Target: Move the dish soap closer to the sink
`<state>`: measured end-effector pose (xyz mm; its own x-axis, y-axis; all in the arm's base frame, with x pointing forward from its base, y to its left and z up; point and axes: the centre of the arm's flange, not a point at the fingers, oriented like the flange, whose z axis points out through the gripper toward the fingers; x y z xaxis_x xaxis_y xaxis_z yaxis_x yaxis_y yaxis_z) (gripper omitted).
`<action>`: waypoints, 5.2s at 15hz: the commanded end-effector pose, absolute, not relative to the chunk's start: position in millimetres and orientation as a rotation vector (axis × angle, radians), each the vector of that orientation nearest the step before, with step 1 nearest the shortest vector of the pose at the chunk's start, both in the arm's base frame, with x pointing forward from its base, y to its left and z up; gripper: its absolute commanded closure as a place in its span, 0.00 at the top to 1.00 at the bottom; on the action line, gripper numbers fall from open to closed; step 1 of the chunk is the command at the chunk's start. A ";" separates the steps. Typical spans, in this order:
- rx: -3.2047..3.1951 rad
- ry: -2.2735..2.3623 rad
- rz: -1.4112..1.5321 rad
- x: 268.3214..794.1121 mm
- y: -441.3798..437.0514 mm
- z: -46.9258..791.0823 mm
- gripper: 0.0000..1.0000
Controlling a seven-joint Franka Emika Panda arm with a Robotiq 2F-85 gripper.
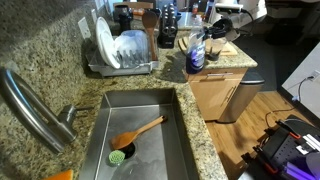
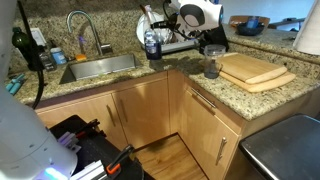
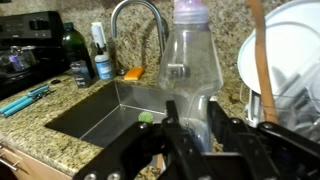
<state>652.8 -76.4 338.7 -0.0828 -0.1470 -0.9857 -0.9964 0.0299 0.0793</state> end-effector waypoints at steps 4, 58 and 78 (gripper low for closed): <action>-1.321 1.248 1.188 631.7 -64.3 329.4 0.36; -0.630 1.012 1.453 649.6 8.5 191.0 0.11; -0.560 0.842 1.425 640.7 48.6 163.0 0.11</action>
<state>633.4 53.1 164.5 -0.0922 0.5626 -0.8216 -0.9882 0.0498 0.1450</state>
